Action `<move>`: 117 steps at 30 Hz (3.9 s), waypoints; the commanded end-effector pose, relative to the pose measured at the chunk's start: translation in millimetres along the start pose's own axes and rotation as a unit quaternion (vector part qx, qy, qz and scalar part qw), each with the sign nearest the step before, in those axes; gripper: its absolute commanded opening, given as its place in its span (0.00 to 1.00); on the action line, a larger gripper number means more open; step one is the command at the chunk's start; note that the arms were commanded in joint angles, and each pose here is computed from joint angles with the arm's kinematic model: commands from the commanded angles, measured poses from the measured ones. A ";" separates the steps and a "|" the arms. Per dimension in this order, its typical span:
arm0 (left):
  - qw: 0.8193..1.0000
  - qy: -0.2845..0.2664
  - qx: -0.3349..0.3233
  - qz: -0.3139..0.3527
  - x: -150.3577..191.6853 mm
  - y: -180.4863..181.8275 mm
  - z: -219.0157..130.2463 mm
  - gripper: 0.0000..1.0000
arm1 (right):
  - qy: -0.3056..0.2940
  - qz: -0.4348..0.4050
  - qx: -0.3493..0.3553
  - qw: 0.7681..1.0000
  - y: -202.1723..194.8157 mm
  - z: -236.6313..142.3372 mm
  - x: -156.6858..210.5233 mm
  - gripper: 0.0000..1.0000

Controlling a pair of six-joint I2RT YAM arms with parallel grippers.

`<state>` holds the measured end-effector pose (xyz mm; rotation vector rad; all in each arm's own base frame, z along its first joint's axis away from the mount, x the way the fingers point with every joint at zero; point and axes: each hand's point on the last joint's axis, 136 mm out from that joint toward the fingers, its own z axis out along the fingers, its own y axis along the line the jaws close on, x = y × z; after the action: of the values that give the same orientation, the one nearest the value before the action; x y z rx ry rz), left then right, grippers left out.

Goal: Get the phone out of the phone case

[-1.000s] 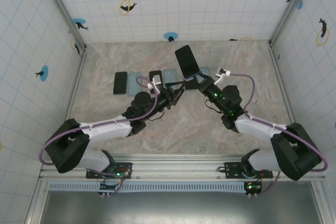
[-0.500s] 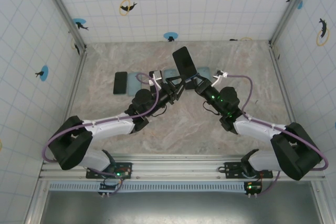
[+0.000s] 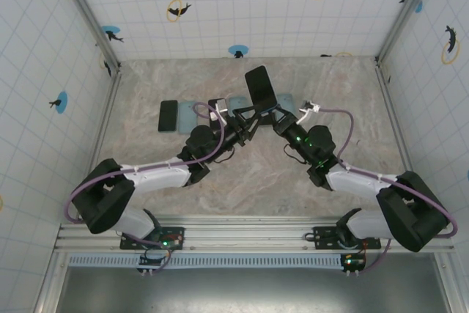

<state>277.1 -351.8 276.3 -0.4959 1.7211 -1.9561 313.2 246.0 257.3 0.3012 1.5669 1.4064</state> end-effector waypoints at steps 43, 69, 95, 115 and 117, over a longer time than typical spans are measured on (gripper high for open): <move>0.996 0.044 0.070 -0.015 16.1 -33.4 68.1 0.01 | -0.138 -0.107 0.305 0.936 -128.3 -79.2 -95.0 0.00; 0.982 0.086 -0.166 -0.009 26.2 201.5 211.4 0.03 | -0.081 -0.159 0.387 0.904 -176.6 -114.7 -174.4 0.00; 0.967 0.075 -0.242 0.021 18.5 247.4 231.7 0.30 | -0.044 -0.132 0.410 0.902 -213.0 -117.9 -158.1 0.00; 0.945 0.094 -0.280 0.138 21.2 232.9 231.0 0.43 | -0.018 -0.116 0.422 0.899 -241.5 -116.2 -146.0 0.00; 0.942 0.098 -0.285 0.146 22.0 233.5 229.5 0.43 | -0.018 -0.118 0.427 0.897 -243.3 -117.3 -146.9 0.00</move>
<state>416.7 -567.3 48.6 -0.2990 2.3833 -1.3470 375.6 -0.7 78.8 0.6561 2.1124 0.4608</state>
